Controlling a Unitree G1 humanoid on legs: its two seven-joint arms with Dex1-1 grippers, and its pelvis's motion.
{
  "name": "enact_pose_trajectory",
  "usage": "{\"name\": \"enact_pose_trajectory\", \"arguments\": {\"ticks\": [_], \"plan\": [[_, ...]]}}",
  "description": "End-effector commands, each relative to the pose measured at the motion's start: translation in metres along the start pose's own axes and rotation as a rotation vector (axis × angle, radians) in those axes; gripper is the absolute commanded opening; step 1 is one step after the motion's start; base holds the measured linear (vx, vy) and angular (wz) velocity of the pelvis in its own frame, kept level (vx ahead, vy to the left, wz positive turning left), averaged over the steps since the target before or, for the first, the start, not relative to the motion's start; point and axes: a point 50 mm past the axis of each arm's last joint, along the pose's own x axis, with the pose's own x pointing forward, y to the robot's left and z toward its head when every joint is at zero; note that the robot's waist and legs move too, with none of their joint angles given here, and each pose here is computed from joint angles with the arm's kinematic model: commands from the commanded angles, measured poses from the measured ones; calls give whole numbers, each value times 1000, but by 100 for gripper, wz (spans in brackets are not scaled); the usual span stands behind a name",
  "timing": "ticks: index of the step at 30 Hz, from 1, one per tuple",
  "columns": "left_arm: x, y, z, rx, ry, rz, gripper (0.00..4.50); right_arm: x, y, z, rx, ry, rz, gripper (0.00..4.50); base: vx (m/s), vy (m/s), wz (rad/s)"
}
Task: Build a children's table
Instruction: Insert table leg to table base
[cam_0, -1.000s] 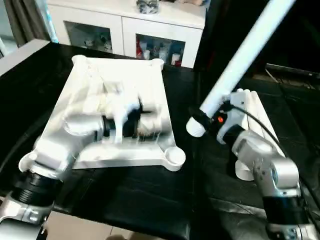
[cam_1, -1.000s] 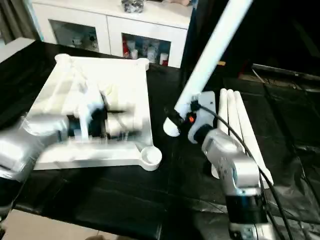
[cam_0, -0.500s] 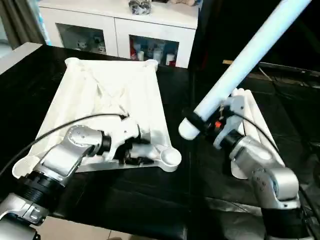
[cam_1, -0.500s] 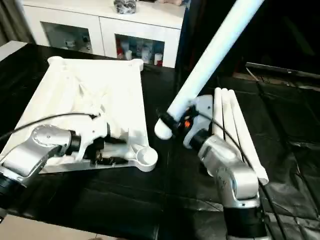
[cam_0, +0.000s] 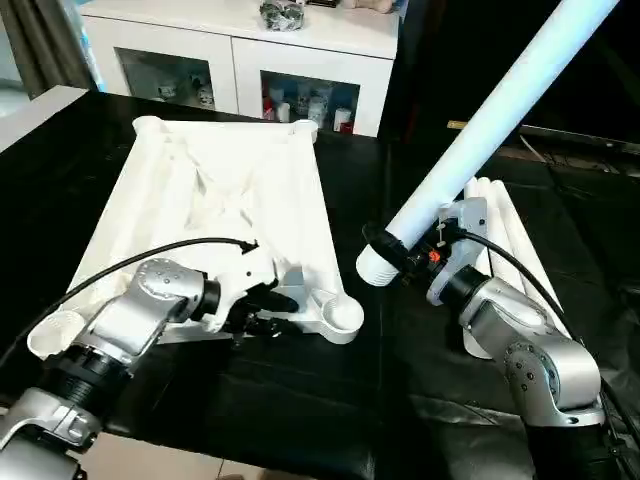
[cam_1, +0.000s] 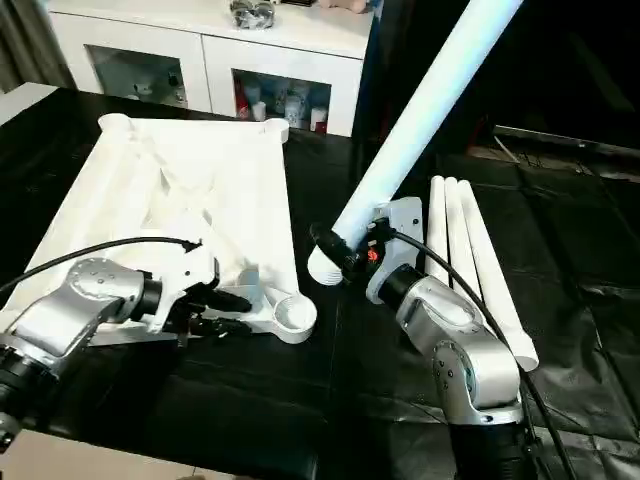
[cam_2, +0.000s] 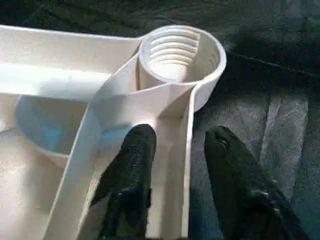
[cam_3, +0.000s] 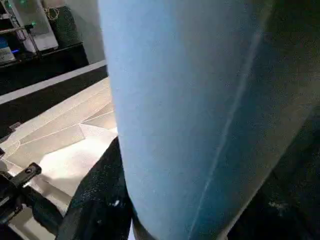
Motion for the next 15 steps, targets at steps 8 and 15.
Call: {"name": "enact_pose_trajectory", "arguments": {"ticks": [8, 15], "plan": [[-1, 6, -2, 45, 65, 1, 77, -4, 5, 2, -23, 13, 28, 192, 0, 0, 0], [-2, 9, -5, 79, 125, -2, 7, -5, 7, 0, -35, 32, 49, 192, 0, 0, 0]]}}
